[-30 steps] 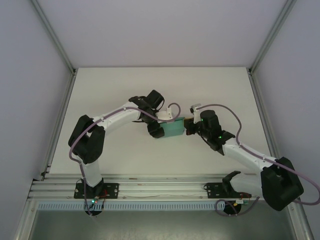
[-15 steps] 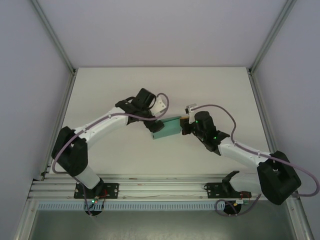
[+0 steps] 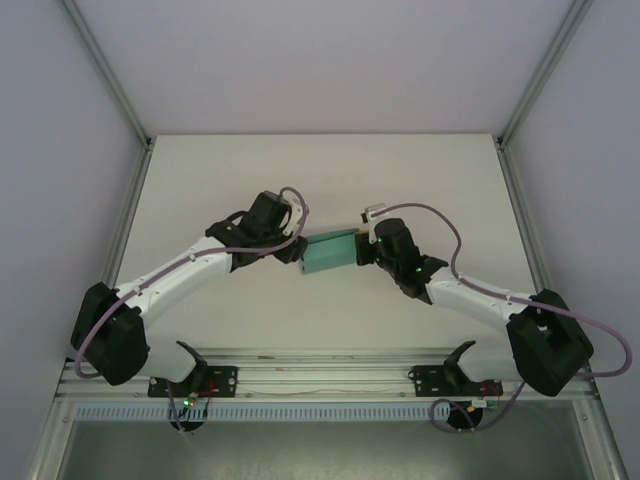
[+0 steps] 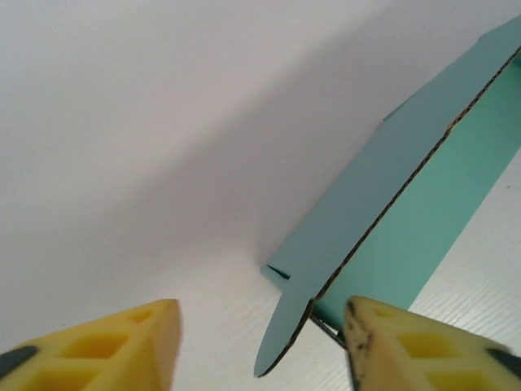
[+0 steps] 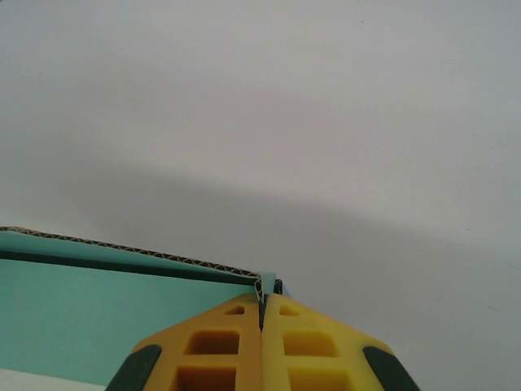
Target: Assemble paper box
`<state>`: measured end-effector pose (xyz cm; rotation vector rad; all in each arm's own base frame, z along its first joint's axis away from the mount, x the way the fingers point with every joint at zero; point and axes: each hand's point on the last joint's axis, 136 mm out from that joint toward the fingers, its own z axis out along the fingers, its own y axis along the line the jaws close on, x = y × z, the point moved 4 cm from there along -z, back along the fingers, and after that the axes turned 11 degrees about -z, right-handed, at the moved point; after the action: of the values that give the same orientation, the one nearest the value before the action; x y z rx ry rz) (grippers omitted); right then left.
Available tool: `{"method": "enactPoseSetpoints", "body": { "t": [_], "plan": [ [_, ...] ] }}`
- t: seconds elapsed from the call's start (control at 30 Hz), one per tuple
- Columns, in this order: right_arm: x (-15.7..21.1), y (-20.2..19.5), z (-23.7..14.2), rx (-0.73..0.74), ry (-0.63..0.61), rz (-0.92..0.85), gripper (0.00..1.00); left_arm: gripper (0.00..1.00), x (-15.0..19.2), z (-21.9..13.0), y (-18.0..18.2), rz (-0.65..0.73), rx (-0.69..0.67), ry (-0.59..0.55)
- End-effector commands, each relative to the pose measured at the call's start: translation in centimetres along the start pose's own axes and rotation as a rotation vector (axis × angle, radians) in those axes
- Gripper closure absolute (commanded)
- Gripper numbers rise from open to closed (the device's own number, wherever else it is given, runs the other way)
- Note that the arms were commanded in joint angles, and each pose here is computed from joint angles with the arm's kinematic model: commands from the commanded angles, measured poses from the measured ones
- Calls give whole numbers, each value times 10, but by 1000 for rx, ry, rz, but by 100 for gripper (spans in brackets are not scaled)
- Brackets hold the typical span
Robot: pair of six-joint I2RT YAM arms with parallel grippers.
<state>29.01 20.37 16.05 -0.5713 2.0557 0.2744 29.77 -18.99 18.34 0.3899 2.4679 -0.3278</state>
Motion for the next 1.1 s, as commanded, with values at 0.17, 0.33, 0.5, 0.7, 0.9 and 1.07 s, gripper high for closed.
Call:
{"method": "enactPoseSetpoints", "body": {
  "t": [0.17, 0.33, 0.5, 0.7, 0.9, 1.07],
  "plan": [
    [46, 5, -5, 57, 214, -29, 100, 63, -3, 11, -5, -51, 18, 45],
    [48, 7, -3, 94, 249, -47, 100, 67, -2, 4, -3, -100, -3, 41],
    [45, 9, -2, 117, 268, -46, 100, 75, 1, 1, 1, -136, -40, 61],
    [41, 10, -1, 138, 283, 6, 100, 92, 0, 2, 2, -261, -77, 57],
    [34, 14, -6, 213, 269, 57, 100, 100, 2, 15, -8, -500, -47, 37],
    [33, 16, -12, 207, 217, 139, 100, 100, 17, 25, -8, -467, -141, 0]
  ]
}}
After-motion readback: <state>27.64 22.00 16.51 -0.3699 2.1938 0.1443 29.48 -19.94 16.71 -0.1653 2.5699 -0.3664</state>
